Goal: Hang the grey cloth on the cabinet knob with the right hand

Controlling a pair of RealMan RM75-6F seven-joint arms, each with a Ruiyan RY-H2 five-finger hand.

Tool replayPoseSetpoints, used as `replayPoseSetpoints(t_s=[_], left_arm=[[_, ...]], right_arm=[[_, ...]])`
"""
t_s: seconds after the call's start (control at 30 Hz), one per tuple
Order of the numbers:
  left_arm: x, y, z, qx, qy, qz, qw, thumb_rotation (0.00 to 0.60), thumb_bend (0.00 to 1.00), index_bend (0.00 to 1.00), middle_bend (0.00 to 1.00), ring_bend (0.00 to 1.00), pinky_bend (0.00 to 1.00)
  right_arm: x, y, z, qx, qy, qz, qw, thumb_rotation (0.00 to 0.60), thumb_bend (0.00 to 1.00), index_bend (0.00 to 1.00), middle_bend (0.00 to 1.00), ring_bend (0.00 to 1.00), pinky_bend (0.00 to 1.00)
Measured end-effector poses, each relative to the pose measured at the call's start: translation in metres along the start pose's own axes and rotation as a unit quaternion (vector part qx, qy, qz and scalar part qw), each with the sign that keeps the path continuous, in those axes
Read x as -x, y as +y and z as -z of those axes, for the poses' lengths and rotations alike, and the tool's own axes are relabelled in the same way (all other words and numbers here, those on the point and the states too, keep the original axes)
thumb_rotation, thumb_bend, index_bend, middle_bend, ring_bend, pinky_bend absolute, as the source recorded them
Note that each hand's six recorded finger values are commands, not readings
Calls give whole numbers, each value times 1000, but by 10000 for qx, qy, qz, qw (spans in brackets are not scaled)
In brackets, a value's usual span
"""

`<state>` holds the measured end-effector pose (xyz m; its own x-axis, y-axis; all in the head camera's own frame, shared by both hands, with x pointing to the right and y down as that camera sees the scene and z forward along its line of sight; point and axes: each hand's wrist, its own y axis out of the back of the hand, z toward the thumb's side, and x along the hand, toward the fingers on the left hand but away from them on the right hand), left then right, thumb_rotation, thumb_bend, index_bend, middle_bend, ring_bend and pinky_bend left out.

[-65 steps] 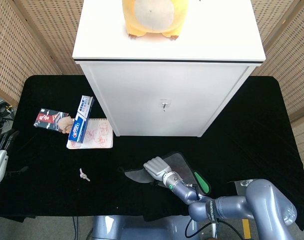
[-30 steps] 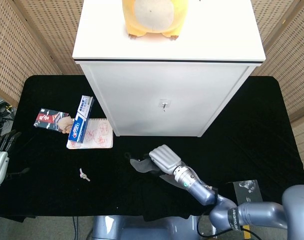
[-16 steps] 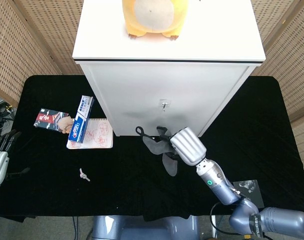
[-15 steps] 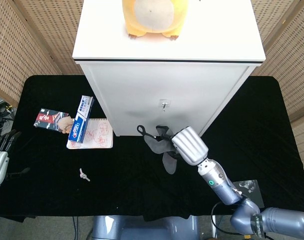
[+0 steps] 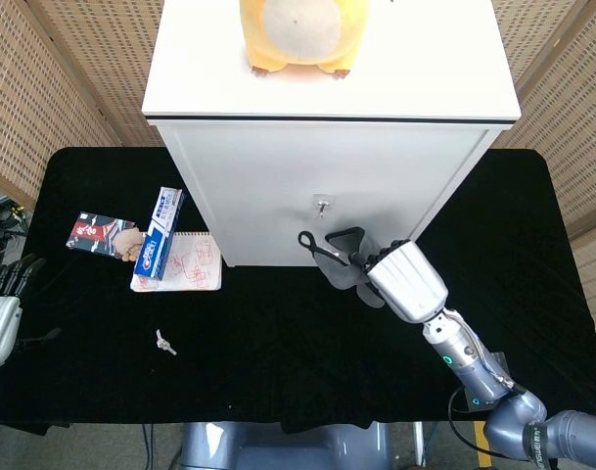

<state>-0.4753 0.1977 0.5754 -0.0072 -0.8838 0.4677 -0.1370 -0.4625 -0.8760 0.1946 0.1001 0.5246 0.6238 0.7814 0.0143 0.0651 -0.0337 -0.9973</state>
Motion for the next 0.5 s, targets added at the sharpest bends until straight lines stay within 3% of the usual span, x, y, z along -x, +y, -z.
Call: replayPoseSetpoints(t_s=[0.3,0.5], left_arm=[[-1,-2,1,-24,28,34,10000,600,0,0,0,0,0],[-2,-2,1,-40,42,40,10000,600,0,0,0,0,0]], right_arm=[[-6,-2,13,-476,-619,-161,9968,600,827,812,1000,1000,1000],[-7,-2,17,-492,-1007,-305,9932,600,827,812,1000,1000,1000]])
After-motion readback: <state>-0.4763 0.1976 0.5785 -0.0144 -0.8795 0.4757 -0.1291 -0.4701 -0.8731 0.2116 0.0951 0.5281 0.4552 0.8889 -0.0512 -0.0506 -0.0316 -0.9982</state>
